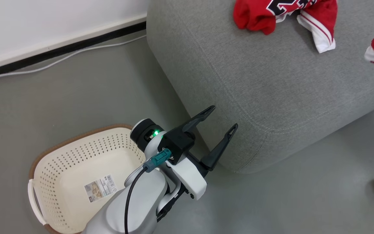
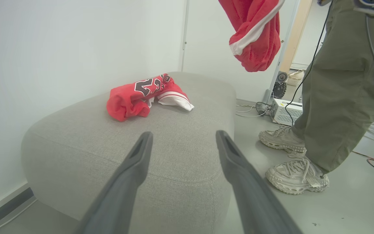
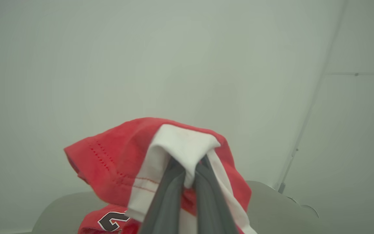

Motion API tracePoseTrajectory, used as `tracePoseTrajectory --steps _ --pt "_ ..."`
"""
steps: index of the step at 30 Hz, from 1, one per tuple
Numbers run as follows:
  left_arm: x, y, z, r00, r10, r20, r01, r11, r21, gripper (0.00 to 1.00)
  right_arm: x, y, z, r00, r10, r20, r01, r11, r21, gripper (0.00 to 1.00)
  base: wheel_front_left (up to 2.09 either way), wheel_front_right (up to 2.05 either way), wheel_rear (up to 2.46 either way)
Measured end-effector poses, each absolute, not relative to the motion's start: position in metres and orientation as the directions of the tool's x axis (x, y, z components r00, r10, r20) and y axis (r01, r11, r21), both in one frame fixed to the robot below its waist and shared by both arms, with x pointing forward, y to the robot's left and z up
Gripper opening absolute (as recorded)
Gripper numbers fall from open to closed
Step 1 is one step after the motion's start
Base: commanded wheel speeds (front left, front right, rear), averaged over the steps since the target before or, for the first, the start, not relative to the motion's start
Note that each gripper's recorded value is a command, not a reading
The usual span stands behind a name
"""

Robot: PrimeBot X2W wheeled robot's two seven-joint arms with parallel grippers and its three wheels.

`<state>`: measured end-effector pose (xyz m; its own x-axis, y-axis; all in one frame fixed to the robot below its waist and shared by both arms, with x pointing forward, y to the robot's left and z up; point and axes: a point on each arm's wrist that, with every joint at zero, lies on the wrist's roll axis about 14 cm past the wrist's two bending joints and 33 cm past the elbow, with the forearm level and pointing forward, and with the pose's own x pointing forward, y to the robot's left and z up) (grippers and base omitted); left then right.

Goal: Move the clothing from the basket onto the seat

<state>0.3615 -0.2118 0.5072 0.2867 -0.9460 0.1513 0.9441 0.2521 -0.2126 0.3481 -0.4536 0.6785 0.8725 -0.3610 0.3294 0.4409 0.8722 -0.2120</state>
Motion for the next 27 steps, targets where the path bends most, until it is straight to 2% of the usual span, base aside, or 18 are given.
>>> tracePoseTrajectory --steps 6,17,27 --pt "0.372 -0.212 0.490 0.283 -0.948 0.143 0.940 0.244 -0.240 1.00 0.376 -0.479 0.692 0.853 -0.397 0.340 0.489 0.836 -0.251 0.00 0.00 0.00 0.00" --pt "0.407 -0.202 0.441 0.333 -0.937 0.107 0.909 0.288 -0.302 1.00 0.455 -0.518 0.706 0.825 -0.438 0.357 0.554 0.752 -0.356 0.00 0.00 0.00 0.00" --pt "0.422 -0.184 0.392 0.382 -0.923 0.043 0.868 0.342 -0.361 1.00 0.506 -0.560 0.669 0.781 -0.551 0.293 0.624 0.678 -0.388 0.00 0.00 0.00 0.00"
